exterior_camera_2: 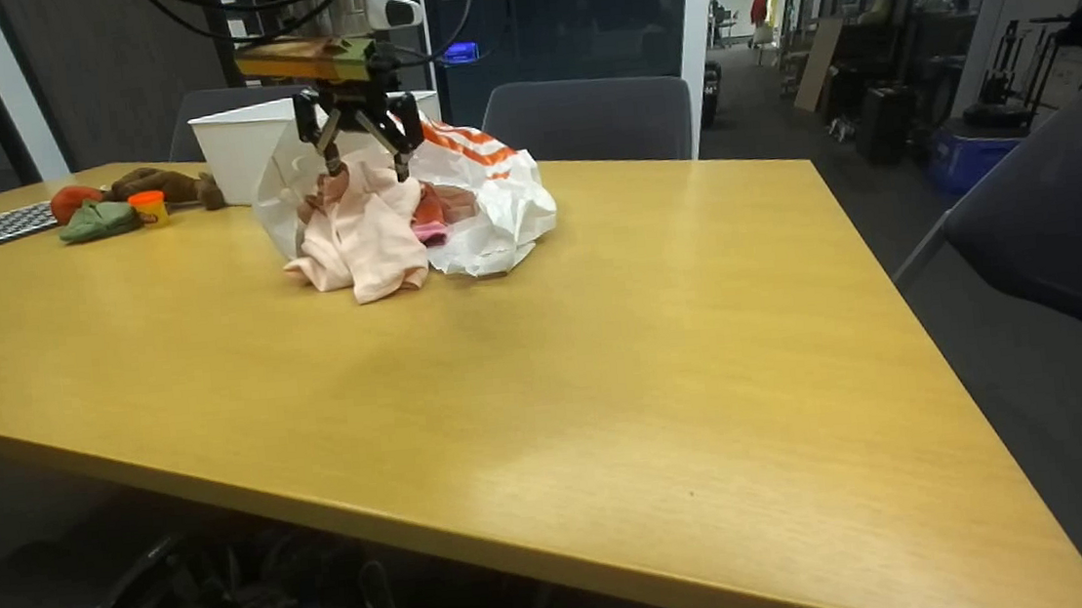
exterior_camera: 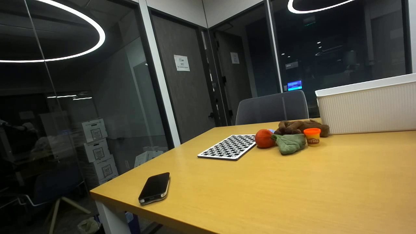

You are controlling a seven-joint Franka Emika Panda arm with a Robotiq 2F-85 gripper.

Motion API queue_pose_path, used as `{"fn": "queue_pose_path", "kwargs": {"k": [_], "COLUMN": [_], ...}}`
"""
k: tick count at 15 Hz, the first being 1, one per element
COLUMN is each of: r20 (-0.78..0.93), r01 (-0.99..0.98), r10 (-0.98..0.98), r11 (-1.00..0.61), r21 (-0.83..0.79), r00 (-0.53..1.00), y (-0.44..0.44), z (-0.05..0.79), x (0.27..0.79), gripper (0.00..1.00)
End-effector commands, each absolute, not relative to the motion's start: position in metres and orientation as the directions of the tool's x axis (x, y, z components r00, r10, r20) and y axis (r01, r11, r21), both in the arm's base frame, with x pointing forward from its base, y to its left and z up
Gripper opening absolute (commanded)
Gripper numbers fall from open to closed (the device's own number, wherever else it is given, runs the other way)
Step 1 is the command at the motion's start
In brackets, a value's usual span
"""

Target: Put the clothing into the plastic bag and pick it up

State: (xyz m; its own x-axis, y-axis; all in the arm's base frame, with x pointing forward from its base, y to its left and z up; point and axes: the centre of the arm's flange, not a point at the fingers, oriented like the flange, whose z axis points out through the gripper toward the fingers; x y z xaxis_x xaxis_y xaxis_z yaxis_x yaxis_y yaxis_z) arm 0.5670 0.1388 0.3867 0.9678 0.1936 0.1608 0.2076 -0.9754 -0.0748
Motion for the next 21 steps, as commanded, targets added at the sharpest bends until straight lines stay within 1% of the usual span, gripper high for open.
{"fn": "queue_pose_path", "kwargs": {"k": [1,6,10,12,13,15,21], "r20": [0.088,0.078,0.13,0.201,0.24,0.276,0.278], "r01": [0.26,0.396,0.472,0.495,0.489,0.463,0.4], "r10": [0.25,0.388,0.456,0.468,0.46,0.432,0.378], "r11": [-0.958,-0.9,-0.871,-0.862,-0.87,-0.885,-0.916], "r21": [-0.119,-0.18,-0.137,-0.111,-0.072,-0.054,-0.026], "r00": [0.964,0.918,0.88,0.86,0.855,0.859,0.883], "y": [0.121,0.157,0.209,0.231,0.238,0.245,0.244], "z": [0.408,0.401,0.392,0.392,0.391,0.388,0.358], "x": [0.527,0.482,0.463,0.464,0.47,0.481,0.499], "gripper": [1.0,1.0,1.0,1.0,1.0,1.0,1.0]}}
